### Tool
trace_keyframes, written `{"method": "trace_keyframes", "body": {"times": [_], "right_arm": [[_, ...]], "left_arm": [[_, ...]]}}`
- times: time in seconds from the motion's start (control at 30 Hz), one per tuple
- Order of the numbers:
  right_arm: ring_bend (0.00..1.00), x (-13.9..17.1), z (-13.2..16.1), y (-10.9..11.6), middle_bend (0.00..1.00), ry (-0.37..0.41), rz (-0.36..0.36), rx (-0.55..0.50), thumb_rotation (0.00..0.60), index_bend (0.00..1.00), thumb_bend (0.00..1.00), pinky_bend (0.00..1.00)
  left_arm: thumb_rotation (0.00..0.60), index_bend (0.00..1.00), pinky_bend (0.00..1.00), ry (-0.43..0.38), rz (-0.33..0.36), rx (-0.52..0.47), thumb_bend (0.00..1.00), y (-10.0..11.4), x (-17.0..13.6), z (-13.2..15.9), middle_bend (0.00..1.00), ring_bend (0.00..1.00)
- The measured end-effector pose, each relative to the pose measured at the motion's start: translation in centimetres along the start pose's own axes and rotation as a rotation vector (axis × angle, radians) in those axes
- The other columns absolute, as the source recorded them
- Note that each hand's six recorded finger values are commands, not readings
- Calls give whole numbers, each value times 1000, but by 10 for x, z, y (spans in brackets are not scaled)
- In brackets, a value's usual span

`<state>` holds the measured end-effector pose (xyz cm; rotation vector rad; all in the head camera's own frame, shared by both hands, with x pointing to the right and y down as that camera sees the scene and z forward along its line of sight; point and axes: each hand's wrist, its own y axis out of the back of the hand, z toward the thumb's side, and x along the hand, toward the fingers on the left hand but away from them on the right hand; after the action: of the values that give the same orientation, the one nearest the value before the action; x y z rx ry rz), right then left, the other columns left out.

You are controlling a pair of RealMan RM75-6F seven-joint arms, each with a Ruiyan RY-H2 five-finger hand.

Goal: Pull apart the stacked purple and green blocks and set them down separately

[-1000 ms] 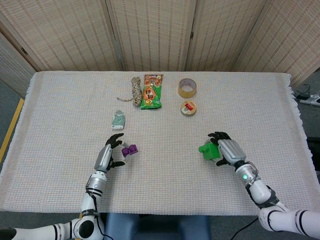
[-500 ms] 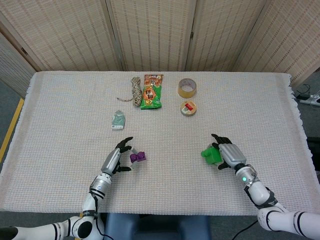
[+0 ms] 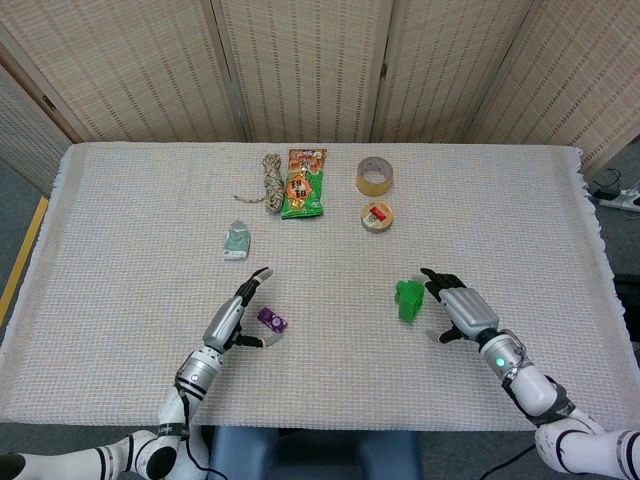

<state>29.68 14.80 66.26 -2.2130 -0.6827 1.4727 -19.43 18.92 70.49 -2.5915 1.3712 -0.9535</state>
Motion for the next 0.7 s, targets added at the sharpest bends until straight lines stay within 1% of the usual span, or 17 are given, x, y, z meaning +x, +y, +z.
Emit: {"method": "trace_keyframes", "body": {"times": [0.07, 0.13, 0.17, 0.23, 0.33, 0.37, 0.4, 0.47, 0.5, 0.57, 0.6, 0.7], "right_arm": [[0, 9, 1, 7, 0, 18, -44, 30, 600, 0, 332, 0], [0, 18, 1, 14, 0, 27, -95, 71, 600, 0, 332, 0], [0, 25, 0, 18, 0, 26, -134, 107, 600, 0, 332, 0], [0, 37, -3, 24, 0, 15, -199, 171, 600, 0, 332, 0], [0, 59, -9, 35, 0, -27, -332, 284, 600, 0, 331, 0], [0, 70, -12, 38, 0, -50, -389, 317, 600, 0, 331, 0], [0, 78, -15, 39, 0, -70, -430, 335, 600, 0, 331, 0], [0, 100, -25, 38, 0, -121, -507, 357, 600, 0, 332, 0], [0, 109, -30, 35, 0, -142, -527, 362, 600, 0, 332, 0], [0, 127, -41, 26, 0, -178, -546, 377, 600, 0, 332, 0], [0, 131, -44, 22, 0, -186, -548, 385, 600, 0, 332, 0], [0, 140, -53, 12, 0, -196, -535, 385, 600, 0, 332, 0]], "left_arm": [[600, 0, 0, -36, -13, 51, 236, 6, -6, 5, 0, 0], [600, 0, 0, -76, -33, 128, 236, 17, -16, 8, 0, 0], [600, 0, 0, -87, -41, 165, 236, 23, -22, 8, 0, 0], [600, 0, 0, -94, -50, 256, 237, 43, -37, 6, 0, 0], [600, 0, 0, -69, -46, 405, 237, 77, -65, -1, 0, 0], [600, 0, 0, -56, -39, 455, 237, 88, -74, -4, 0, 0], [600, 0, 0, -38, -23, 523, 237, 103, -85, -7, 0, 0], [600, 0, 0, -15, 13, 621, 237, 120, -101, -10, 0, 0], [600, 0, 0, -1, 45, 684, 236, 128, -111, -11, 0, 0], [600, 0, 0, 24, 100, 771, 236, 139, -129, -14, 0, 0], [600, 0, 0, 42, 140, 819, 236, 146, -141, -16, 0, 0], [600, 0, 0, 81, 215, 884, 236, 157, -167, -21, 0, 0]]}}
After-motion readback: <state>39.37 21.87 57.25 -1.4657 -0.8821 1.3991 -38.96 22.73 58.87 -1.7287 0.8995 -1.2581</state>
